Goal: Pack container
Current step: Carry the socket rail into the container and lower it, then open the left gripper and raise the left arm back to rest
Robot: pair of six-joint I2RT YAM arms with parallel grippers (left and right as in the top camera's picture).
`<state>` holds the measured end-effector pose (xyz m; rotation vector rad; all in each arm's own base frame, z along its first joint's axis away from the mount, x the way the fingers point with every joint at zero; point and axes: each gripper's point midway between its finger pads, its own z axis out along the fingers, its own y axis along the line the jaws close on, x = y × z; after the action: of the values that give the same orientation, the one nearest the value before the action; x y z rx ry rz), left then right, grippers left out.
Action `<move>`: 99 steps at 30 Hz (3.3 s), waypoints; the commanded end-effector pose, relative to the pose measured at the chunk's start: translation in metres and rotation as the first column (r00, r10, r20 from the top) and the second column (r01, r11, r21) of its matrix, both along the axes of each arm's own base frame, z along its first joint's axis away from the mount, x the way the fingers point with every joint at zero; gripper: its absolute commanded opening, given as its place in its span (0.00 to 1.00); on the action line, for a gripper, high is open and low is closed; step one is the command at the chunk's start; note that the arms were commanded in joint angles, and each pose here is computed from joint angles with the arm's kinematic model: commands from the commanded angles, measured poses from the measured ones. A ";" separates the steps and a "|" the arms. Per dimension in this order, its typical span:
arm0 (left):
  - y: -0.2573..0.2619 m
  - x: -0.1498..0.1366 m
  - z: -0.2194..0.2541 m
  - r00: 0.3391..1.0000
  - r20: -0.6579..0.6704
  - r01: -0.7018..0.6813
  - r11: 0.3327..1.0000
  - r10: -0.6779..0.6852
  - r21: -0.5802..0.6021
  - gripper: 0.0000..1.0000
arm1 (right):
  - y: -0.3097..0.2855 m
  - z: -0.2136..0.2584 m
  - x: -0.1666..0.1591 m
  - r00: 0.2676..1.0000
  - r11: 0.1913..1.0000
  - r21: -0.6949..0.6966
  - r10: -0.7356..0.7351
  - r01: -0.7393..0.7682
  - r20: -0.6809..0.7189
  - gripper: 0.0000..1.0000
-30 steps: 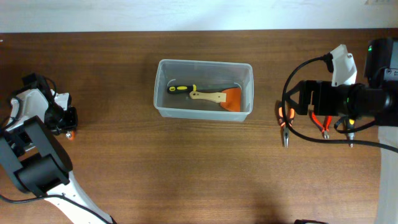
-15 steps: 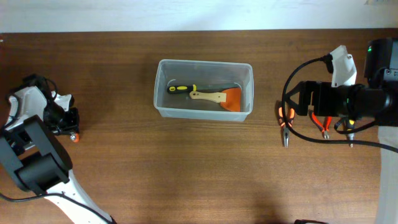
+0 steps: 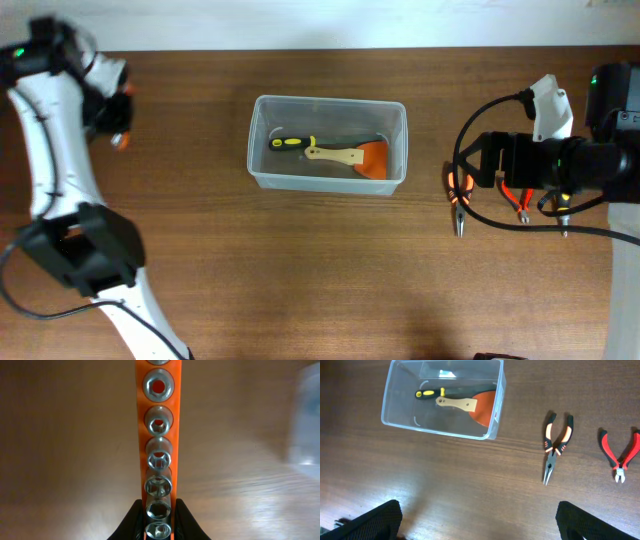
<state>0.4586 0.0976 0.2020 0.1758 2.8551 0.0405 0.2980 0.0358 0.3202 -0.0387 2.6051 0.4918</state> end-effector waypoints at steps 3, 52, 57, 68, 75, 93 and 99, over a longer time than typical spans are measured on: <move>-0.122 0.012 0.083 0.874 0.203 0.424 0.896 -0.443 0.130 0.02 | 0.004 0.004 0.000 1.000 1.000 0.009 0.014 -0.014 0.013 0.99; -0.348 -0.025 -0.128 -0.075 -0.132 0.991 -0.089 -0.988 0.101 0.04 | 0.004 0.003 -0.002 1.000 1.000 0.009 0.014 -0.014 0.004 0.99; -0.365 -0.037 -0.135 -0.107 -0.066 0.992 -0.111 -0.992 0.057 0.03 | 0.004 0.003 -0.002 1.000 1.000 0.009 0.014 -0.014 0.005 0.99; -0.381 -0.051 -0.165 -0.156 -0.091 0.988 -0.157 -0.984 0.010 0.02 | 0.004 0.002 -0.004 1.000 1.000 0.010 0.014 -0.014 -0.002 0.99; -0.383 -0.047 -0.165 -0.150 -0.093 0.988 -0.153 -0.984 0.029 0.02 | 0.004 0.002 -0.004 1.000 1.000 0.010 0.014 -0.014 -0.006 0.99; -0.389 0.001 -0.089 0.288 0.009 0.942 0.285 -0.957 0.178 0.99 | 0.004 0.002 -0.005 1.000 1.000 0.011 0.014 -0.014 -0.010 0.99; -0.402 0.024 0.013 0.413 0.257 0.840 0.474 -0.874 0.264 0.99 | 0.004 0.001 -0.006 1.000 1.000 0.011 0.014 -0.014 -0.013 0.99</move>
<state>0.4770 -0.3042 0.1397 1.7497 2.0511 0.0137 0.2932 0.0363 0.3178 -0.0329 2.6270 0.4982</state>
